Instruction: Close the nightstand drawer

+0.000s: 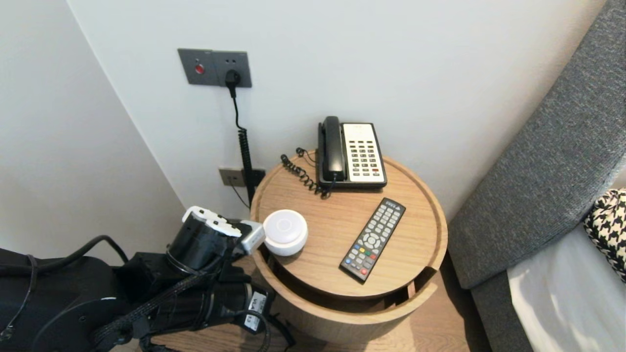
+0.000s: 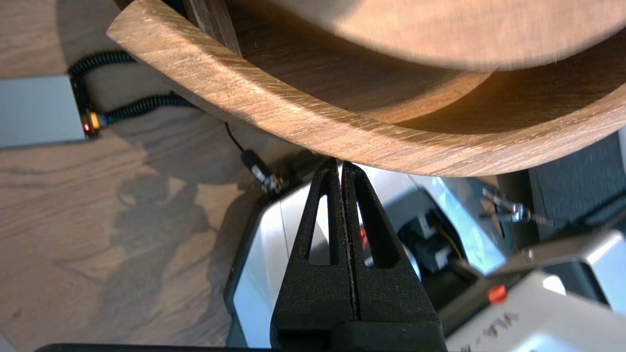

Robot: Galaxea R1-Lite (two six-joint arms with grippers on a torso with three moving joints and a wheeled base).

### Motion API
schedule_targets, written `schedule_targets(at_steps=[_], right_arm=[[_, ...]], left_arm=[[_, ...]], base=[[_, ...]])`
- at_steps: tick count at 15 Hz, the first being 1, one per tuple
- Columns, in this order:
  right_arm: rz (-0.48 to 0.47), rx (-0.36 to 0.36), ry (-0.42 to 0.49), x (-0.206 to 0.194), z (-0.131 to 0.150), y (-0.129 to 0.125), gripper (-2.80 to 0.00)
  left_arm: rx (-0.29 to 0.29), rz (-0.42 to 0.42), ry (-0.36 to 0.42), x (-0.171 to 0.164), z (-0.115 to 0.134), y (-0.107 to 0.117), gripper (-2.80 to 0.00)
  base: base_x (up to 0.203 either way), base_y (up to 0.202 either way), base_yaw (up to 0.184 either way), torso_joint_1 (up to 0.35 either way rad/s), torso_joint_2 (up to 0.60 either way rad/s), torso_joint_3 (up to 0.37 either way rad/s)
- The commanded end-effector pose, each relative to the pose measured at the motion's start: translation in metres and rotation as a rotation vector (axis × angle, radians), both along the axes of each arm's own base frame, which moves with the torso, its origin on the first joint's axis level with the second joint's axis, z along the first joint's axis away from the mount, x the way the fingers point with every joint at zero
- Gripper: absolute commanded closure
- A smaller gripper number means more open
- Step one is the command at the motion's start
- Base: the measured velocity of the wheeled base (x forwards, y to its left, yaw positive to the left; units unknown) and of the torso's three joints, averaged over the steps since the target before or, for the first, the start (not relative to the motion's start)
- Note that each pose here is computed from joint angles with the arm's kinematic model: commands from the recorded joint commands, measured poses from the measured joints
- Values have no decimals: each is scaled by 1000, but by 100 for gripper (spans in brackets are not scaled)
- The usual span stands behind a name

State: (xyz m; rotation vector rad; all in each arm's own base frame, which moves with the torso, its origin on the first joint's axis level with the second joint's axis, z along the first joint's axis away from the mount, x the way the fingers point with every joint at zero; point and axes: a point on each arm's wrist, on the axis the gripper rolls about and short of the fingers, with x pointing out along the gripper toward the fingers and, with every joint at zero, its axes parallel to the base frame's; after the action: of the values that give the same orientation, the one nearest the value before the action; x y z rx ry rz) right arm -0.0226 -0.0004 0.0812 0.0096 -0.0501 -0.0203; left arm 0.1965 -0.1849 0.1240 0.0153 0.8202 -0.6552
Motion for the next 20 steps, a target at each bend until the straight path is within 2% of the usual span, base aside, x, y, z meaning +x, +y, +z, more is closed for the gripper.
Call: schedule_targets(at_steps=[1, 10, 20], right_arm=[[-1, 0, 27, 2, -7, 0, 0], [-1, 0, 27, 2, -7, 0, 0], [-1, 0, 27, 2, -7, 0, 0]], left_arm=[[-6, 4, -4, 5, -1, -4, 0], [-25, 20, -13, 13, 2, -12, 0], [-29, 20, -6, 10, 2, -9, 0]], base=[[0, 0, 0, 0, 0, 0], [0, 0, 0, 0, 0, 0], [0, 0, 0, 0, 0, 0]])
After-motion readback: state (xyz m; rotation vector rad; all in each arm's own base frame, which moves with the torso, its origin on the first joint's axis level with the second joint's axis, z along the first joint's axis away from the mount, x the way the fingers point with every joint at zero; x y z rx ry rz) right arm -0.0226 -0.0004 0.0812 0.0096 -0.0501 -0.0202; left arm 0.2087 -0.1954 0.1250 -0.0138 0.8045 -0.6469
